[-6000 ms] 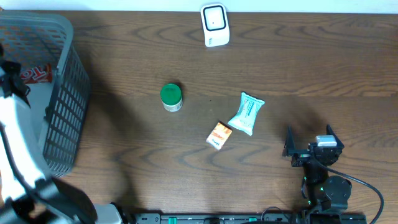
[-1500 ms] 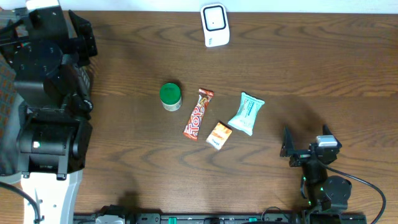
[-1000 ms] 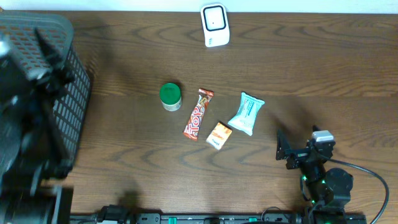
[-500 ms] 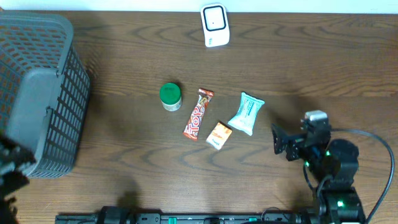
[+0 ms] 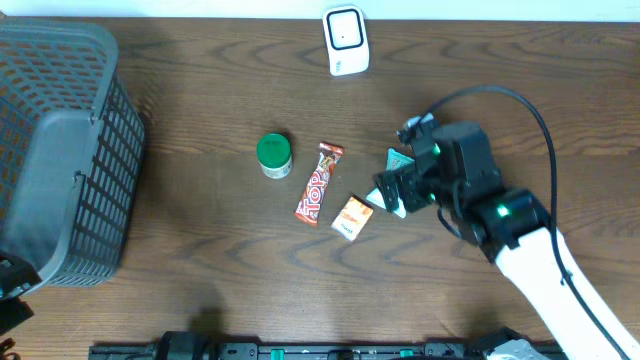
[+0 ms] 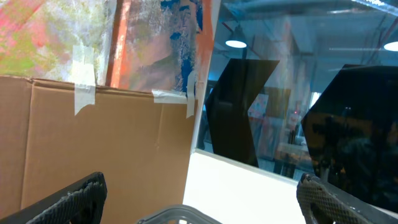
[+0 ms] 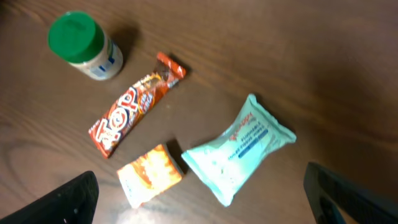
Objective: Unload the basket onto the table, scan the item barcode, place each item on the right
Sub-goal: 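Move the right gripper over the green-capped bottle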
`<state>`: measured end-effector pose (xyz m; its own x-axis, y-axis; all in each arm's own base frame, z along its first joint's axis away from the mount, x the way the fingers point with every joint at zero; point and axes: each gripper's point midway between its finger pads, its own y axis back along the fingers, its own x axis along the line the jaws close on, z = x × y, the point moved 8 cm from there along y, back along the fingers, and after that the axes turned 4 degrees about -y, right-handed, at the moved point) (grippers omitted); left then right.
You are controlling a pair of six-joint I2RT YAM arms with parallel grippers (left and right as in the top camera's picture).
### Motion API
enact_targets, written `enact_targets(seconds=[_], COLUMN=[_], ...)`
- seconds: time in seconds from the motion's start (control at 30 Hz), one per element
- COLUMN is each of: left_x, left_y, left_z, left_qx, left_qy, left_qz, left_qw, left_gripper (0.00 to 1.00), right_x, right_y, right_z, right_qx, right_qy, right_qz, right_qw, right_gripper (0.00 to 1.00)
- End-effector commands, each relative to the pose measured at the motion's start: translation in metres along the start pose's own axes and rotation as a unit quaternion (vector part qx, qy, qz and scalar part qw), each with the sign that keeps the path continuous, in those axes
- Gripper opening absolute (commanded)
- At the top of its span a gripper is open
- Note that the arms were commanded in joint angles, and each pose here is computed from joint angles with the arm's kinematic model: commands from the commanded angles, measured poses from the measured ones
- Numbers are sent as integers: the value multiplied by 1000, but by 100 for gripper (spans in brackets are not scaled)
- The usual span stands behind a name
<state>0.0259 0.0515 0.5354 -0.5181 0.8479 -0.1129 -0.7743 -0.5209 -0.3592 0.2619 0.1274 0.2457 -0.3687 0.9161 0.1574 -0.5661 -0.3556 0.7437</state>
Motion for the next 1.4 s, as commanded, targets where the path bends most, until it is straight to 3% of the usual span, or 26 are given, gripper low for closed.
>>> enact_targets(seconds=[0.0, 0.17, 0.47, 0.8, 1.37], left_x=[2, 2, 2, 5, 5], left_y=[0, 0, 0, 3, 3], left_z=[0, -1, -1, 1, 2], left_qx=[0, 4, 3, -4, -5], left_qy=[3, 0, 1, 6, 7], left_qz=[15, 14, 14, 15, 15], left_qw=[1000, 1000, 1000, 1000, 1000], left_gripper=[98, 98, 98, 98, 98], right_x=[16, 34, 32, 49, 83], right_y=[2, 3, -3, -51, -60], right_z=[26, 23, 24, 16, 98], right_qx=[14, 42, 42, 97, 117], right_qy=[-31, -34, -66, -30, 27], right_qz=[51, 153, 125, 87, 86], right_qw=[998, 987, 989, 991, 989], right_gripper=[99, 99, 99, 99, 99])
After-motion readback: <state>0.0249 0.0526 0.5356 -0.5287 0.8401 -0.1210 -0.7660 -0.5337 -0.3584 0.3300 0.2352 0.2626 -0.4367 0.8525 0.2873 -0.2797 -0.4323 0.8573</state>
